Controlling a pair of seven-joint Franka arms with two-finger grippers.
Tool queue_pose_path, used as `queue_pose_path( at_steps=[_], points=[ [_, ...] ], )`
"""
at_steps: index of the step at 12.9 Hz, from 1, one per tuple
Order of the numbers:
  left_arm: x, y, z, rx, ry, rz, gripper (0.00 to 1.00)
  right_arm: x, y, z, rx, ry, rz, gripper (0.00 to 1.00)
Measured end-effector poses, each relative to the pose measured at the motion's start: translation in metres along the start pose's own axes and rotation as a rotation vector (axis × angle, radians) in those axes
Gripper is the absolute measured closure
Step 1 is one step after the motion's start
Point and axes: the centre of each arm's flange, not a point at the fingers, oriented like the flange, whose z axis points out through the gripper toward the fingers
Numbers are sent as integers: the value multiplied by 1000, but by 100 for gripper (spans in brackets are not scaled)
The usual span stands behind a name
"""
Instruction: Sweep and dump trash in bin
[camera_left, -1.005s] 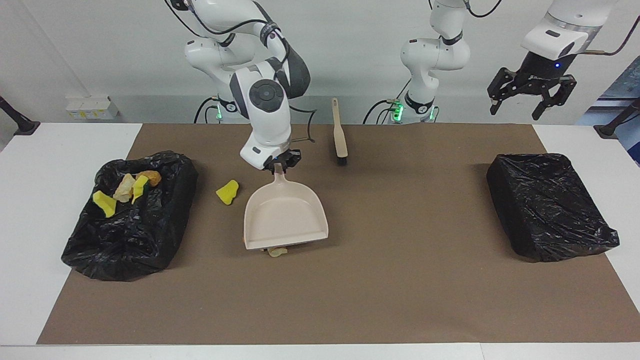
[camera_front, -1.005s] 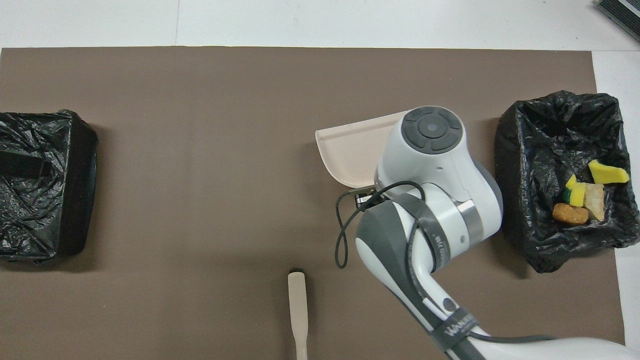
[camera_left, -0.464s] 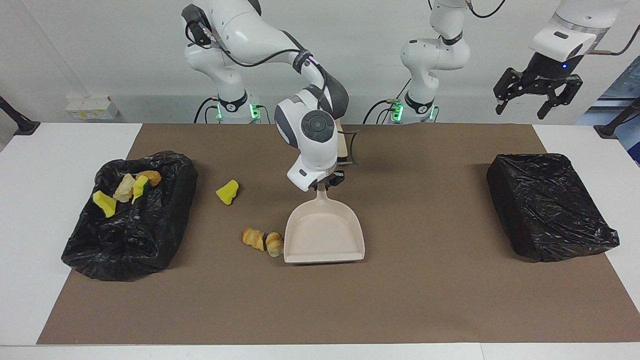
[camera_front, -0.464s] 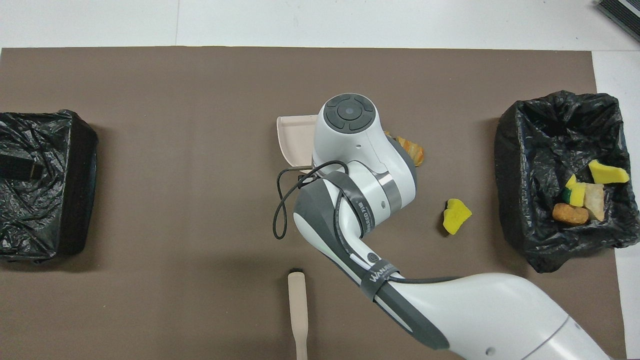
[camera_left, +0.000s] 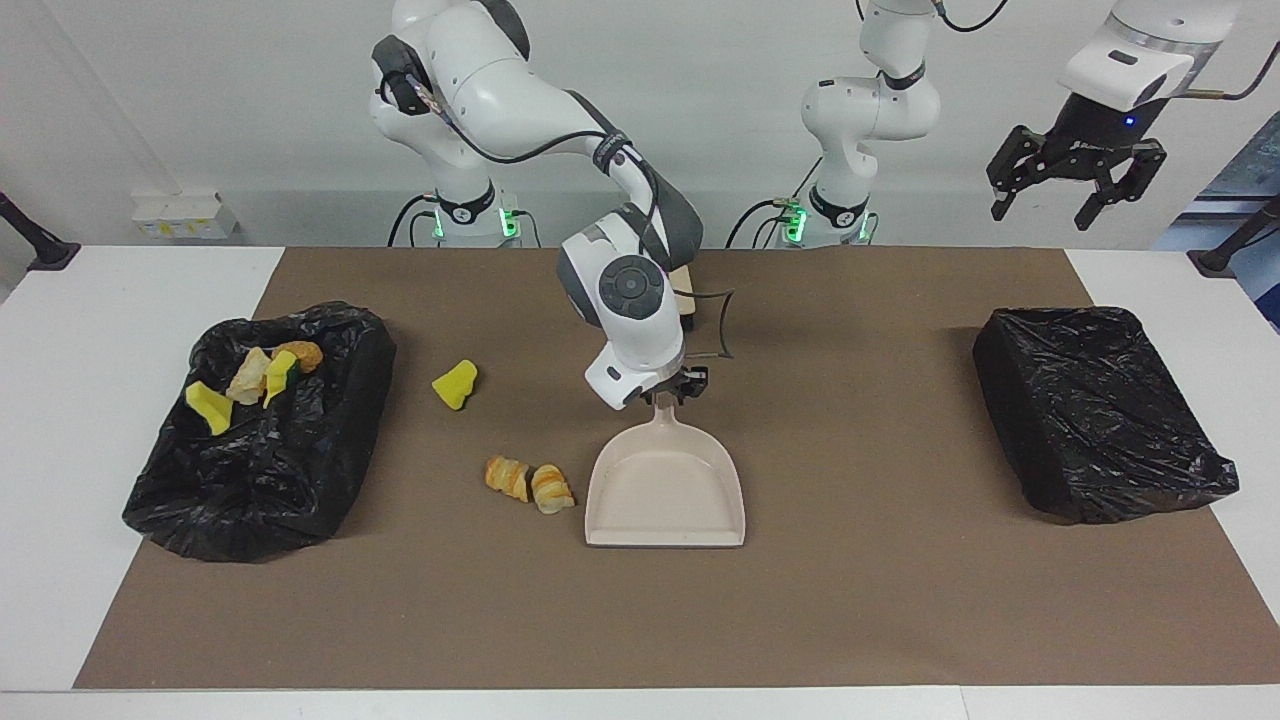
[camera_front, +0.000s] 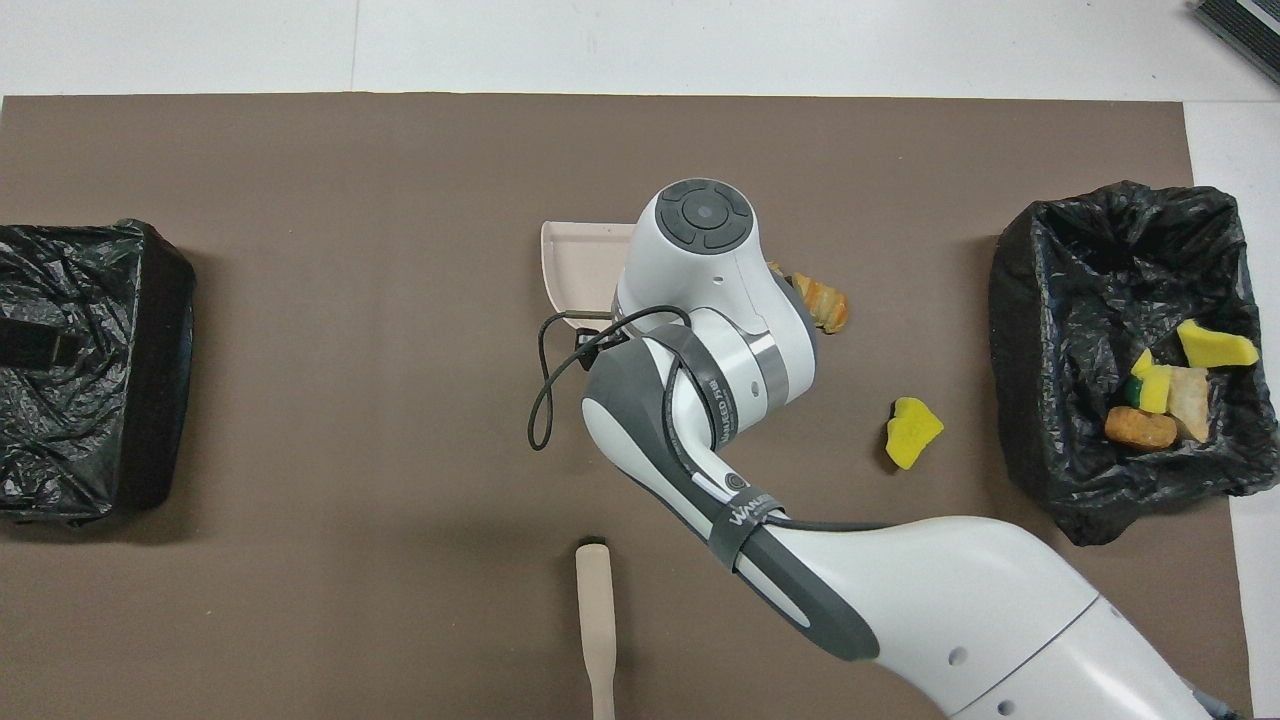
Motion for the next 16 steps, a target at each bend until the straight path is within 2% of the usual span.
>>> queue_pose_path(
  at_steps=[3, 6, 8, 10, 13, 16],
  points=[
    [0, 2, 0, 0, -2, 4, 0, -25, 6, -13, -66, -81, -11, 2],
    [2, 5, -1, 1, 8, 9, 0, -80, -5, -26, -109, -88, -60, 0],
    [7, 6, -1, 6, 39, 14, 0, -126, -9, -27, -144, -84, -88, 0],
    [19, 14, 8, 9, 63, 30, 0, -169, -15, -12, -154, -47, -82, 0],
    [48, 53, 45, 4, 70, 92, 0, -229, -17, 24, -147, -9, -69, 0],
    [81, 117, 95, -9, 74, 87, 0, -279, -17, 40, -145, -28, -79, 4]
  ],
)
